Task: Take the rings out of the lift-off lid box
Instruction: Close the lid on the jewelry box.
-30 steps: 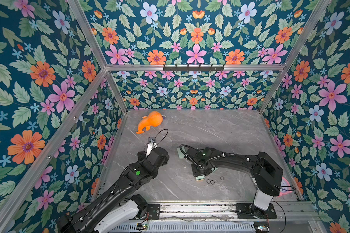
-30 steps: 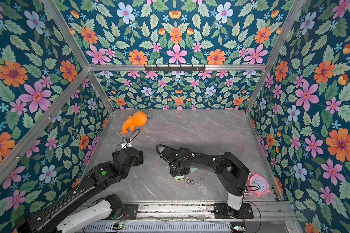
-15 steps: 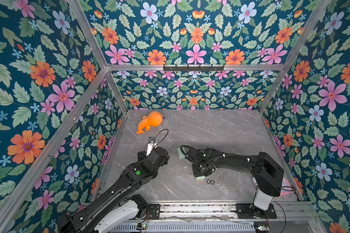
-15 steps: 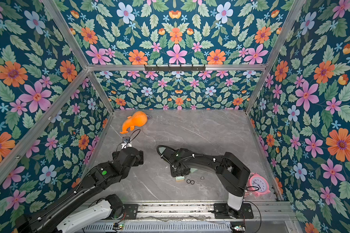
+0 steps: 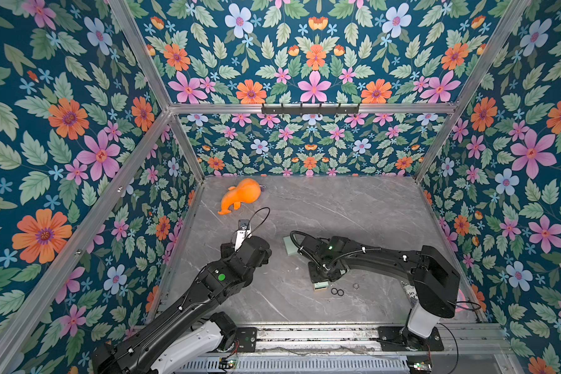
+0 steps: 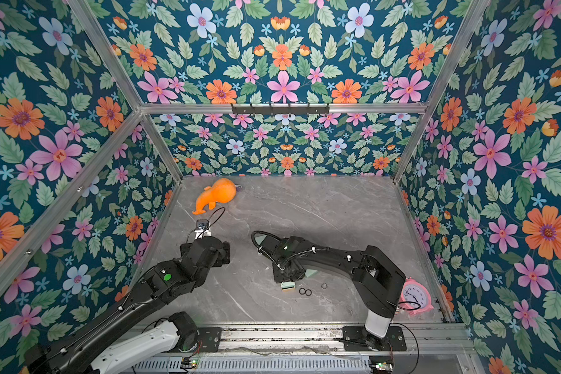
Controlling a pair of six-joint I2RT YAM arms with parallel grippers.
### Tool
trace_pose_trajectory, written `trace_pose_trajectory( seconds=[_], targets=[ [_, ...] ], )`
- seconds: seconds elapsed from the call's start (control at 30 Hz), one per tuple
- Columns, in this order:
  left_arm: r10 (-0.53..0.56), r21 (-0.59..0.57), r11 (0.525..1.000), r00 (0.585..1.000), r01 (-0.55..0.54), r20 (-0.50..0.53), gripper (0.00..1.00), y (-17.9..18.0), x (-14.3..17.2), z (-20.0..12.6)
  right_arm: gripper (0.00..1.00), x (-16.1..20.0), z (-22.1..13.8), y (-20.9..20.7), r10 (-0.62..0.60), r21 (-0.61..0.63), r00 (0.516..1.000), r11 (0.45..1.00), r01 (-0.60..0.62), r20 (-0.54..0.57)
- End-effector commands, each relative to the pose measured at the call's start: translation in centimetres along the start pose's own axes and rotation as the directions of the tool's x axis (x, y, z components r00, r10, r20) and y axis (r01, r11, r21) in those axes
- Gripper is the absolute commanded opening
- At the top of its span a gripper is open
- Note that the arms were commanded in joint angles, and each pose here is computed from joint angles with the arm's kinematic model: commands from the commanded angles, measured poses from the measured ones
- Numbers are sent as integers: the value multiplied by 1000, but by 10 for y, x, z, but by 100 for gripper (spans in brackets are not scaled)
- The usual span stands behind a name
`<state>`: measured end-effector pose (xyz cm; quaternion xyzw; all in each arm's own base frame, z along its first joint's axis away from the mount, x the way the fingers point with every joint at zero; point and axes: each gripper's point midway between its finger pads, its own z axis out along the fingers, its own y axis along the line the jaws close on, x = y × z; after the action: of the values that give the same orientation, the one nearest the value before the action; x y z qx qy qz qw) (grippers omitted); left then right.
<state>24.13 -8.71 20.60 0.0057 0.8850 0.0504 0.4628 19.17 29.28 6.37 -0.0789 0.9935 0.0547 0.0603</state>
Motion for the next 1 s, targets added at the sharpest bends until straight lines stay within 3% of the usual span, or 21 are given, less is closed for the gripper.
trace_pose_trajectory(
  seconds=[0.0,0.97],
  targets=[
    [3,-11,1000,1000,-3,5,100,2,-2,-1,30,4,4,-3,11,16,1000,1000,-11,-19],
    [5,-16,1000,1000,-5,3,100,3,-1,0,29,3,9,-1,12,21,1000,1000,-12,-21]
  ],
)
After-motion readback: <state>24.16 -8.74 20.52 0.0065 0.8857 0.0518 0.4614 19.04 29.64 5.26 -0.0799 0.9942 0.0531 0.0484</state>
